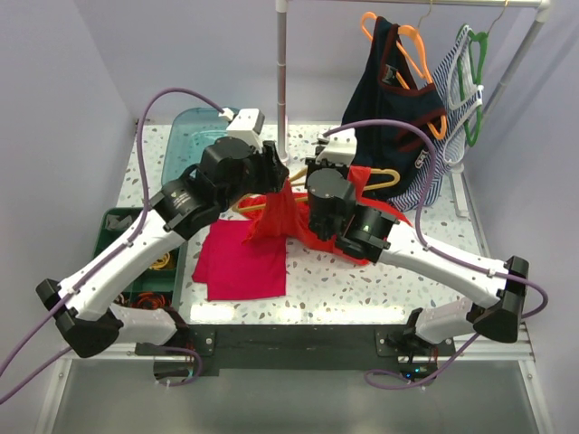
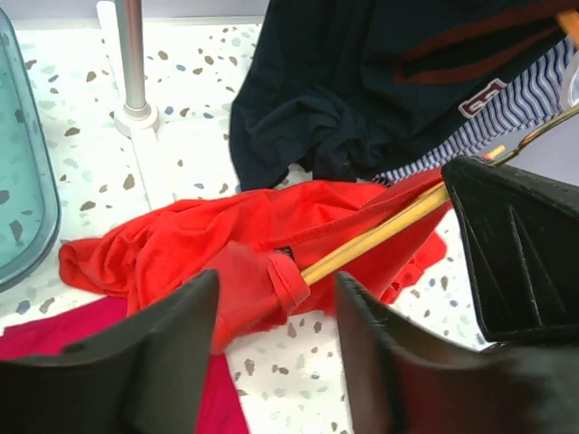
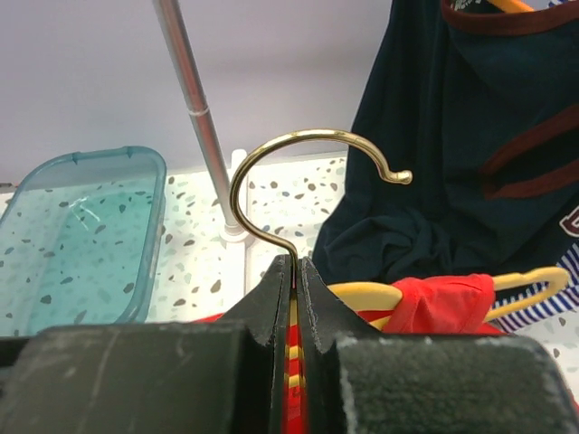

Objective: Place the tank top on the hanger

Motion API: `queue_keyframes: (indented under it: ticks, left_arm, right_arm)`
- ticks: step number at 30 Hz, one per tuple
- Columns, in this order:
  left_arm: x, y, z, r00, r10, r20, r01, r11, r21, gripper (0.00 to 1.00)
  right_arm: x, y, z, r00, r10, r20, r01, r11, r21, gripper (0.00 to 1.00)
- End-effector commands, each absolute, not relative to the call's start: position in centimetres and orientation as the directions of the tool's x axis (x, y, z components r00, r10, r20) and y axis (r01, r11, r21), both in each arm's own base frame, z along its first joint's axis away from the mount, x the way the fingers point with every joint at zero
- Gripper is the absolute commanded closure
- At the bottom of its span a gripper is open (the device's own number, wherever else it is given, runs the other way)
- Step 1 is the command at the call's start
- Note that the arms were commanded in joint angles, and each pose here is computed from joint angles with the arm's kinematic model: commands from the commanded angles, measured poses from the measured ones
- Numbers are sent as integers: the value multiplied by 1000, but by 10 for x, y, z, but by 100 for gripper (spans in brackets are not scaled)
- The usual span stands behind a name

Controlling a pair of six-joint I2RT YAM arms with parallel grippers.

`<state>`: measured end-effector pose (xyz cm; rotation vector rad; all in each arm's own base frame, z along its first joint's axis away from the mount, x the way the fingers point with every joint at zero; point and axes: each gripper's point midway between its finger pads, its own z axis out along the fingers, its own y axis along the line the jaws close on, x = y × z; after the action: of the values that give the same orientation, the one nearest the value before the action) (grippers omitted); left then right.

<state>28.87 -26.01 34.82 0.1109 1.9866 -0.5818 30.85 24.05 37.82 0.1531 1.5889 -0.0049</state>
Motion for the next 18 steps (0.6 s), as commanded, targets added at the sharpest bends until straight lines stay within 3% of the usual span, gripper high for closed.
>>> queue_keyframes:
  ticks: [1, 6, 15, 18]
  left_arm:
    - [284, -242, 413, -313, -157, -937, 447, 846, -291, 30]
    - [272, -236, 436, -185, -28, -982, 568, 813, -130, 25]
    - [247, -238, 402, -69, 232, -970, 731, 674, 109, 20]
    - [239, -253, 384, -76, 273, -959, 802, 589, 105, 18]
  right_arm:
    - [300, 232, 434, 47, 214, -976, 57, 975, 216, 100]
    - [296, 234, 434, 12, 207, -978, 4, 978, 207, 100]
    - [282, 246, 435, -54, 179, -982, -148, 972, 185, 100]
    - [277, 243, 434, -66, 166, -984, -173, 969, 175, 100]
